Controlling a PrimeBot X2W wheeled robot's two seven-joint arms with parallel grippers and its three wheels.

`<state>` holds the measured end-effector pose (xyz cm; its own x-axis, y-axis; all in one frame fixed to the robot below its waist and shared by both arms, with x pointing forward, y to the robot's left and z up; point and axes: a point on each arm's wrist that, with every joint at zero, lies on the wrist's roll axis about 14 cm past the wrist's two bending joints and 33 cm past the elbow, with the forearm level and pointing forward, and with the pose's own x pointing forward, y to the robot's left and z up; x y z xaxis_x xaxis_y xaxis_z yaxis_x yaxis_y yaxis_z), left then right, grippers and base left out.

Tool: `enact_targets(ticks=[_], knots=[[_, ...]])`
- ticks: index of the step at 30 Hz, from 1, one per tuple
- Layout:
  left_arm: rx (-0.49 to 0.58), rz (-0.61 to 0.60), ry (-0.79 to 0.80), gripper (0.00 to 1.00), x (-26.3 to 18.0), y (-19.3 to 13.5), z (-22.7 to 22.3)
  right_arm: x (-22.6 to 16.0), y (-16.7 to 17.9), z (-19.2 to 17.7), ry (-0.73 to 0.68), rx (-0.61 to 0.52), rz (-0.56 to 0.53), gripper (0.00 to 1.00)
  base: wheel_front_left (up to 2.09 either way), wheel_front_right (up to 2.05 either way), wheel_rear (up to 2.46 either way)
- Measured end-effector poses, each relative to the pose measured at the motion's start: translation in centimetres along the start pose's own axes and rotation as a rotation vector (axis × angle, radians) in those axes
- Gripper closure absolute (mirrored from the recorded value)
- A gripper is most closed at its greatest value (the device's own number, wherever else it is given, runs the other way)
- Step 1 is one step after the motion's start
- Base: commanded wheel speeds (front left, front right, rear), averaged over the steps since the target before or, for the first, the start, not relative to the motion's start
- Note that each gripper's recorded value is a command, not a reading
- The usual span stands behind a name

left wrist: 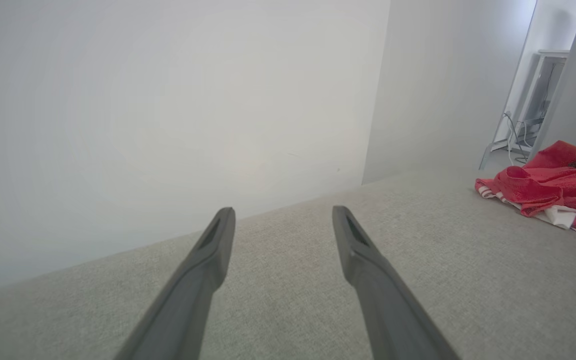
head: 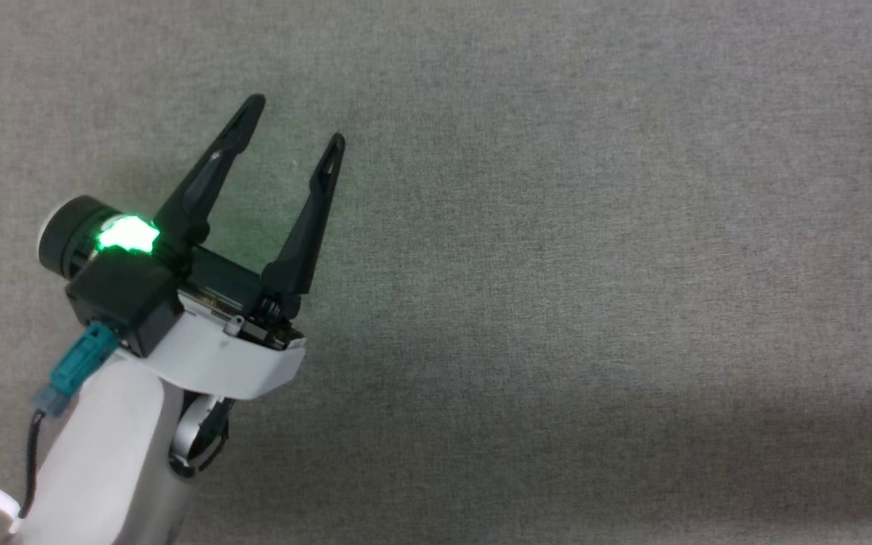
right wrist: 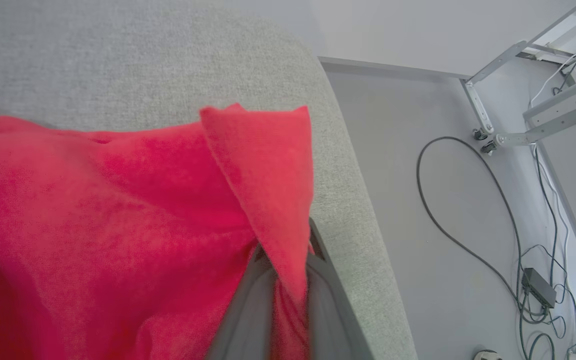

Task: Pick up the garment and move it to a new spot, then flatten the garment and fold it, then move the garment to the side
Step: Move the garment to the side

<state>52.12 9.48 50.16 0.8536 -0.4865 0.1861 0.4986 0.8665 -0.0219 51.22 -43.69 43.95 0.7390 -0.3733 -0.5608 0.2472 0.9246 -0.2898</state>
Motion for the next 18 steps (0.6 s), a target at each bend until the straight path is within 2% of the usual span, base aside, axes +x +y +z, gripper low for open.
enact_targets(ticks=[12, 14, 15, 18], knots=[[0.001, -0.032, 0.007, 0.00, 0.2, -0.6, -0.7, 1.4, 0.3, -1.9, 0.028, -0.004, -0.032, 1.00, 0.00, 0.00, 0.00], [-0.001, -0.035, 0.006, 0.00, 0.3, -0.7, -0.7, 1.5, 0.3, -1.8, 0.016, 0.008, -0.033, 0.52, 0.00, 0.00, 0.00], [-0.001, -0.035, 0.006, 0.00, 0.3, -0.7, -0.7, 1.5, 0.3, -1.8, 0.016, 0.008, -0.033, 0.00, 0.00, 0.00, 0.00], [-0.006, -0.031, 0.004, 0.00, 0.3, -0.7, -0.6, 1.3, 0.2, -1.4, -0.008, 0.013, -0.037, 0.00, 0.00, 0.00, 0.00]])
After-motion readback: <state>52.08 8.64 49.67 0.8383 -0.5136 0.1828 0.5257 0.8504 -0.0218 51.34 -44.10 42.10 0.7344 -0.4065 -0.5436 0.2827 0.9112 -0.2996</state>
